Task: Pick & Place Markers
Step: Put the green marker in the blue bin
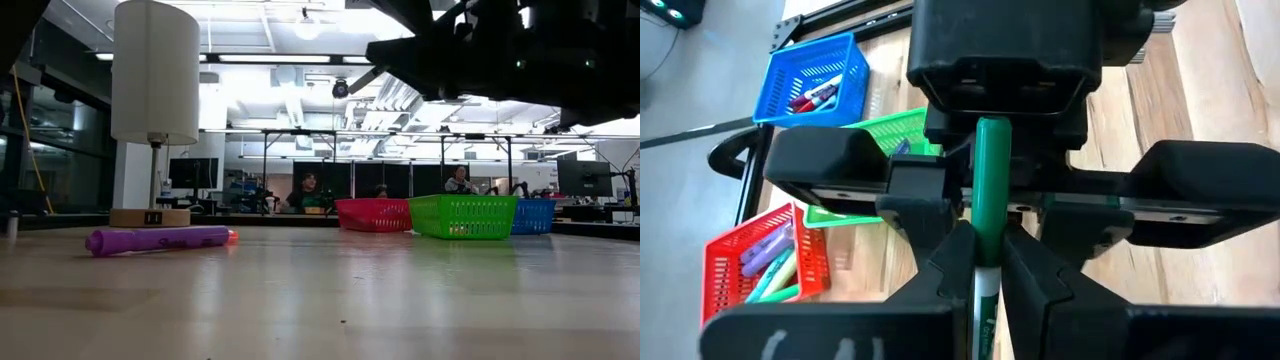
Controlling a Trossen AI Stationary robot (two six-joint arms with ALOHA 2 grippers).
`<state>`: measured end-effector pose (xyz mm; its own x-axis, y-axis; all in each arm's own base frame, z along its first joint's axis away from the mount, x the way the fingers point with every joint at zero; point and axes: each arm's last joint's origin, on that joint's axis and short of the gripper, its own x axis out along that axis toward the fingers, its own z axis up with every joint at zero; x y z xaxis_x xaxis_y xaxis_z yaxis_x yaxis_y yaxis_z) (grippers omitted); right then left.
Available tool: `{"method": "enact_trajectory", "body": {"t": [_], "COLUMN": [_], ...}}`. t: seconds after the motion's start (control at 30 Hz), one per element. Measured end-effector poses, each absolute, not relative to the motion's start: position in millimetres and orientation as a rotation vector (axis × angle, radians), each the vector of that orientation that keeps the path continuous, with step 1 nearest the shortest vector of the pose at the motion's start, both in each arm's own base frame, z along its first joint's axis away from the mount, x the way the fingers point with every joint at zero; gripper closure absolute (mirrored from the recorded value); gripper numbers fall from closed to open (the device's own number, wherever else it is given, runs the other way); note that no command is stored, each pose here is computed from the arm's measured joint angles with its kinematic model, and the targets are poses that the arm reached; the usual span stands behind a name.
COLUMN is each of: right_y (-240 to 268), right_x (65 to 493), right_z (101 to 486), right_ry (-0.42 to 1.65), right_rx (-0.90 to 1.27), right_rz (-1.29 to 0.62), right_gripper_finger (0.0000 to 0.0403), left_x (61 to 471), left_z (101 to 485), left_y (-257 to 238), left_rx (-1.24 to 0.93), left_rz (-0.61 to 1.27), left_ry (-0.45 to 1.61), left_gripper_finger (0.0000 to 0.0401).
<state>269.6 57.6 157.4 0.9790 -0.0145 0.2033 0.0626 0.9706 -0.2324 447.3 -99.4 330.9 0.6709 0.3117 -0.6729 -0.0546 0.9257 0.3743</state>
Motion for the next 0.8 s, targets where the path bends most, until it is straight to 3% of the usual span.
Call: {"method": "enact_trajectory", "body": {"t": [0.17,0.37,0.6,0.8], "right_y": [57.3,56.7,56.6,55.4], "right_x": [270.0,270.2,270.7,270.9], "right_z": [156.1,155.3,152.4,150.1], "right_ry": [-0.187,-0.174,-0.144,-0.115], "right_rx": [-0.247,-0.232,-0.239,-0.231], "right_rz": [-0.048,-0.07,-0.071,-0.112], "right_gripper_finger": [0.0378,0.0379,0.0379,0.0379], "left_x": [447.1,447.0,447.2,442.8], "left_z": [330.7,330.5,330.9,329.1], "left_y": [-99.7,-99.5,-99.6,-96.8], "left_rx": [0.334,0.335,0.34,0.393], "left_rz": [0.206,0.204,0.209,0.272], "left_ry": [0.816,0.818,0.814,0.854], "left_gripper_finger": [0.0378,0.0374,0.0296,0.028]}}
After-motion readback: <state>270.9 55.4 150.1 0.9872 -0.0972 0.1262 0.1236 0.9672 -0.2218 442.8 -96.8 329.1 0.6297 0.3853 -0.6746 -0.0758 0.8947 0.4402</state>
